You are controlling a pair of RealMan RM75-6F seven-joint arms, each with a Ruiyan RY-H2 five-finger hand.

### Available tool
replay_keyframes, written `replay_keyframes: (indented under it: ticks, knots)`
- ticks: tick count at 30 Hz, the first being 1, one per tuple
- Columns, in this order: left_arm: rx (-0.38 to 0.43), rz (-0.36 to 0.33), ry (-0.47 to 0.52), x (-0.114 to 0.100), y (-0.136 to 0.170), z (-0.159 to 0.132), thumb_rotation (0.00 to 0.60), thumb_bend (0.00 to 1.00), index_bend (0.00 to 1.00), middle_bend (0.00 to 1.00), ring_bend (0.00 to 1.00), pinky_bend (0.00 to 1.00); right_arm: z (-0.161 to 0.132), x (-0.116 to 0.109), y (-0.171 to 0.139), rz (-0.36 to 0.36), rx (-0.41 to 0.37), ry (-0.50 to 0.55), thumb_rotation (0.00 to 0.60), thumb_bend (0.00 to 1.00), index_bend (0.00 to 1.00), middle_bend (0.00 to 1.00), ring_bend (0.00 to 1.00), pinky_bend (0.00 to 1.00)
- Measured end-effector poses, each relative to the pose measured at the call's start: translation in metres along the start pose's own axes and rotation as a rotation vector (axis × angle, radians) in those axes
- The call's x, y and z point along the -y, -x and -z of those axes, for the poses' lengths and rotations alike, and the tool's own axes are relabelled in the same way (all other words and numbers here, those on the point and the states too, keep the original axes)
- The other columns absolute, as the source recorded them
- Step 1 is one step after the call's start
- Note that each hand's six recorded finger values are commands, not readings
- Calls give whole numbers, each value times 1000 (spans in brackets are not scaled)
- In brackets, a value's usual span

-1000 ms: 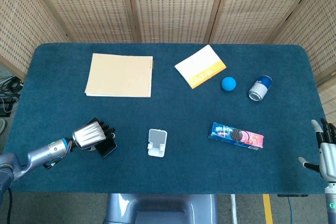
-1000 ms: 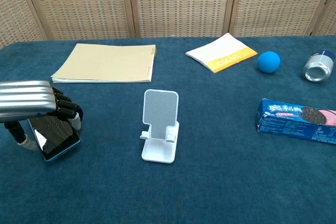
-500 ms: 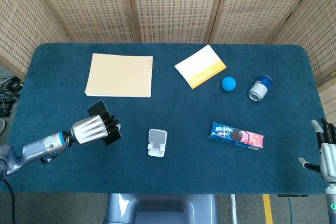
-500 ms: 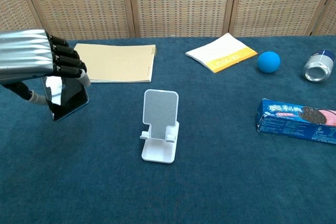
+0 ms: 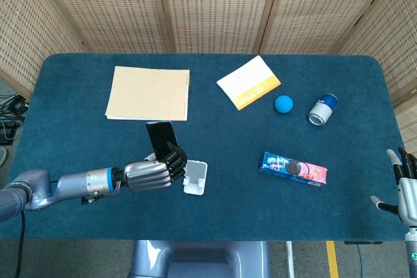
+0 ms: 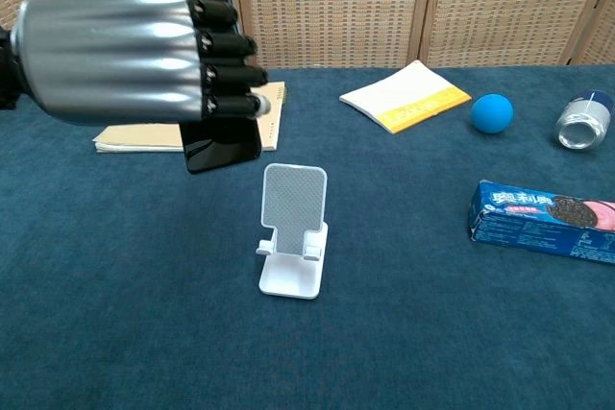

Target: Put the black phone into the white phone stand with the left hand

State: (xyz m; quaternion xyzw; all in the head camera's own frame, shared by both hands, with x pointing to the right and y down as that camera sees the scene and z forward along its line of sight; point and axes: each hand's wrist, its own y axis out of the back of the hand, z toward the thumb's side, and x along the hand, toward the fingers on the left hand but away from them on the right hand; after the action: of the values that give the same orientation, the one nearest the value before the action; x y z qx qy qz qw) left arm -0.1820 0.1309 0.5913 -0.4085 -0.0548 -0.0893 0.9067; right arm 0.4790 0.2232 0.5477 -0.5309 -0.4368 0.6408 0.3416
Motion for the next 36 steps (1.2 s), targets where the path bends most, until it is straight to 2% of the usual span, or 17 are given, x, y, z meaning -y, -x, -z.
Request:
replay_keyframes:
  ticks: [4,13,28,36]
  knots:
    - [81,6,-108,-4,-25,-16,600,0,650,566,557,439,1,0,0,-2,1,3,600,0,0,0,0,0]
    - [166,-8,-172,-13,-53,-41,600,0,644,559,557,433,4,-2,-1,-1,5,17,600,0,0,0,0,0]
    - [213,41,-222,-3,-64,-65,600,0,621,532,557,416,8,-5,0,0,6,33,600,0,0,0,0,0]
    - [228,23,-238,-4,-73,-73,600,0,624,532,557,415,10,-5,1,-4,12,37,600,0,0,0,0,0]
